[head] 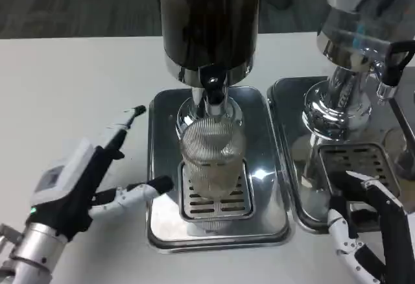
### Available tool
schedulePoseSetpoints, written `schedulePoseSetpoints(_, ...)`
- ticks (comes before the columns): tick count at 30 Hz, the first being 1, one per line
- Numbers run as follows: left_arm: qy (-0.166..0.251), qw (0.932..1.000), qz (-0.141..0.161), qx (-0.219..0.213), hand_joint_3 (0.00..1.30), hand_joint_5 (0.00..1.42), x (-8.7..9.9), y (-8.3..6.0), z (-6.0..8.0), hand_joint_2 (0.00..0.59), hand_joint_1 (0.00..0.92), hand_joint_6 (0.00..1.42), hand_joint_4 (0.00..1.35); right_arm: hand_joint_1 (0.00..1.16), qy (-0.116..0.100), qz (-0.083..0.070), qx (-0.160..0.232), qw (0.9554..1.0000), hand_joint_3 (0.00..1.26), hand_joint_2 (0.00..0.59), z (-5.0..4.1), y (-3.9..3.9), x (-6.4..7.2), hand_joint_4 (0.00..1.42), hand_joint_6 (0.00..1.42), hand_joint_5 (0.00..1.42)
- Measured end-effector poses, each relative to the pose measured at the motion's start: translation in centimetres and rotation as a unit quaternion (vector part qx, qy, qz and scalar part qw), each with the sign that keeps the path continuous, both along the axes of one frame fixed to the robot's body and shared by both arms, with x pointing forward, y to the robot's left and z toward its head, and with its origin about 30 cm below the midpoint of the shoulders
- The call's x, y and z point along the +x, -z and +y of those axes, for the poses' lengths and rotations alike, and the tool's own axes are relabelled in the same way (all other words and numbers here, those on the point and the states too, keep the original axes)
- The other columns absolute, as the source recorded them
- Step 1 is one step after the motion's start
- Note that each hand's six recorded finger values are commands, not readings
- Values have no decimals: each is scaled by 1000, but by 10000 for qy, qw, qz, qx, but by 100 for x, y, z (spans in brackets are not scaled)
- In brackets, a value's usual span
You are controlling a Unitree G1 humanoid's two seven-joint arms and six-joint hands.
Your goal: Grasp the cup under the faucet to collect the drink, then remove the cup.
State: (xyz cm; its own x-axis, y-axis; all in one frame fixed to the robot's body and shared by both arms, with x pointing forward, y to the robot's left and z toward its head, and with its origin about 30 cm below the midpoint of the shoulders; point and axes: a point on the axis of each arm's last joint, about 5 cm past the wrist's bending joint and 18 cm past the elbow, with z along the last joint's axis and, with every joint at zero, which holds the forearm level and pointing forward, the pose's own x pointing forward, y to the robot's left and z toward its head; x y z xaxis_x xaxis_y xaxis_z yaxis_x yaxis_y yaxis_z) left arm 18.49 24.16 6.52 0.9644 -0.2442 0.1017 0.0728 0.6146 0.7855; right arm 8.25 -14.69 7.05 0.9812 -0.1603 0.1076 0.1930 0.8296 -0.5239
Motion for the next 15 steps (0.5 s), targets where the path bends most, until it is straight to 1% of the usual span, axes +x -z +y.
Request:
schedulePoseSetpoints(3, -191, 9997, -169, -23, 83, 121, -38, -84, 140, 6, 74, 430, 1, 485, -5, -66, 39, 10000, 411, 486, 24, -10, 27, 372, 518, 372)
schedulePoseSetpoints(4, -267, 9994, -214, -50, 83, 124, -62, -115, 206, 6, 74, 421, 8, 484, 6, -92, 55, 9999, 411, 486, 35, -13, 36, 373, 518, 372)
schedulePoseSetpoints(8, -459, 9984, -321, -105, 83, 132, -100, -200, 356, 4, 59, 415, 33, 481, 38, -127, 80, 9999, 411, 486, 52, -14, 42, 375, 518, 379)
schedulePoseSetpoints(9, -470, 9982, -349, -113, 89, 141, -107, -227, 391, 10, 59, 415, 44, 481, 42, -134, 85, 9999, 411, 486, 54, -14, 43, 375, 518, 379)
schedulePoseSetpoints(12, -474, 9970, -549, -257, 149, 184, -102, -339, 478, 44, 42, 395, 116, 479, 50, -150, 86, 9998, 410, 487, 57, -11, 54, 377, 518, 381)
schedulePoseSetpoints(15, -350, 9950, -747, -561, 228, 280, -93, -447, 527, 69, 25, 403, 250, 478, 46, -162, 85, 9998, 410, 487, 59, -7, 68, 381, 518, 382)
